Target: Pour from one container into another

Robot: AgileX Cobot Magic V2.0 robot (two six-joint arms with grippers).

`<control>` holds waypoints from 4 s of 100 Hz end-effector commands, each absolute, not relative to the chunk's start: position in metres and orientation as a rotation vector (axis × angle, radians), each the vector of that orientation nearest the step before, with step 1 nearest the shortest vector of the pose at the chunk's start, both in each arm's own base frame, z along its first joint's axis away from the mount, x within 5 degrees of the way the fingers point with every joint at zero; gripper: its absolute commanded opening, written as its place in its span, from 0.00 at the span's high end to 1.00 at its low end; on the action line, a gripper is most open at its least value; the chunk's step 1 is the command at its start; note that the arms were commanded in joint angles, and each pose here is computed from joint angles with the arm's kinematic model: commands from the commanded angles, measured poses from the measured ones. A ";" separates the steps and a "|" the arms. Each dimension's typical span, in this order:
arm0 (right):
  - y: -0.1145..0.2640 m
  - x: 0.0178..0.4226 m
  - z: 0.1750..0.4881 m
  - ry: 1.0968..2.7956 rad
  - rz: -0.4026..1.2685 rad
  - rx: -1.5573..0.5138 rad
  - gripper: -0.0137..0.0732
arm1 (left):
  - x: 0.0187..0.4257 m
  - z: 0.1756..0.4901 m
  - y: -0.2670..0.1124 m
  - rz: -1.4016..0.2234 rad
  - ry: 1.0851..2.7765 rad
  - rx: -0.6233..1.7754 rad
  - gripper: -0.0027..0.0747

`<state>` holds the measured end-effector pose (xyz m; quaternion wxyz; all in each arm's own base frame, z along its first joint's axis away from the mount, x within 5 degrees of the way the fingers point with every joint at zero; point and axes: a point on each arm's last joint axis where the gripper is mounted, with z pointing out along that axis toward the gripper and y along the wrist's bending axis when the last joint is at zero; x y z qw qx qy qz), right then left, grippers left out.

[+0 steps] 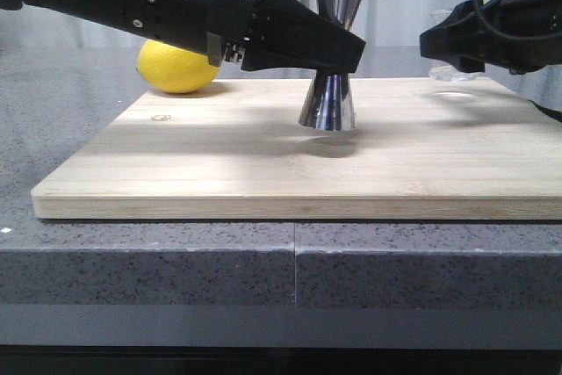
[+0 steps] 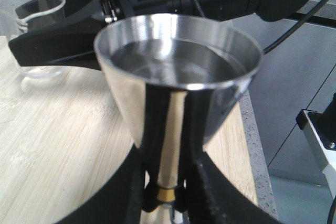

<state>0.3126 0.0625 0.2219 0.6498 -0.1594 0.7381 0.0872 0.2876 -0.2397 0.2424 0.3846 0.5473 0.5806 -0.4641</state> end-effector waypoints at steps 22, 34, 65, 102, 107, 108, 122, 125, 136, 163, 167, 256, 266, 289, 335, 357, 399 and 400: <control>0.061 0.322 0.227 1.548 0.232 -0.307 0.56 | 0.282 0.279 -0.239 -1.234 1.353 1.338 0.98; 0.061 0.323 0.226 1.548 0.234 -0.307 0.56 | 0.282 0.279 -0.239 -1.234 1.353 1.338 0.98; 0.061 0.323 0.226 1.547 0.229 -0.311 0.56 | 0.282 0.279 -0.239 -1.234 1.353 1.338 0.98; 0.061 0.323 0.226 1.547 0.229 -0.311 0.44 | 0.282 0.279 -0.239 -1.234 1.353 1.338 0.98; 0.061 0.323 0.226 1.547 0.229 -0.311 0.37 | 0.282 0.279 -0.239 -1.234 1.353 1.338 0.98; 0.061 0.323 0.226 1.547 0.229 -0.311 0.36 | 0.282 0.279 -0.239 -1.234 1.353 1.338 0.98; 0.060 0.323 0.227 1.537 0.231 -0.302 0.23 | 0.282 0.279 -0.239 -1.234 1.353 1.338 0.98; 0.060 0.323 0.227 1.531 0.232 -0.300 0.22 | 0.282 0.279 -0.239 -1.234 1.353 1.338 0.98; 0.060 0.322 0.231 1.501 0.237 -0.292 0.22 | 0.282 0.279 -0.239 -1.234 1.353 1.338 0.98; 0.059 0.315 0.253 1.434 0.231 -0.289 0.22 | 0.283 0.280 -0.239 -1.233 1.349 1.336 0.98; 0.059 0.313 0.257 1.422 0.230 -0.289 0.22 | 0.283 0.280 -0.239 -1.232 1.350 1.333 0.98; 0.052 0.211 0.389 0.991 0.216 -0.278 0.22 | 0.312 0.285 -0.218 -1.020 1.290 1.208 0.98; 0.051 0.207 0.391 0.992 0.212 -0.278 0.22 | 0.316 0.279 -0.219 -1.010 1.310 1.195 0.98; 0.050 0.203 0.394 1.001 0.205 -0.276 0.22 | 0.323 0.264 -0.220 -1.030 1.341 1.179 0.98; 0.050 0.203 0.393 1.017 0.200 -0.275 0.23 | 0.331 0.262 -0.207 -1.011 1.358 1.151 0.98; 0.050 0.203 0.393 1.017 0.200 -0.275 0.23 | 0.332 0.261 -0.205 -1.007 1.359 1.154 0.98; 0.050 0.203 0.393 1.017 0.200 -0.275 0.23 | 0.326 0.250 -0.203 -1.036 1.396 1.151 0.98; 0.050 0.203 0.393 1.017 0.200 -0.275 0.23 | 0.326 0.250 -0.203 -1.036 1.397 1.151 0.98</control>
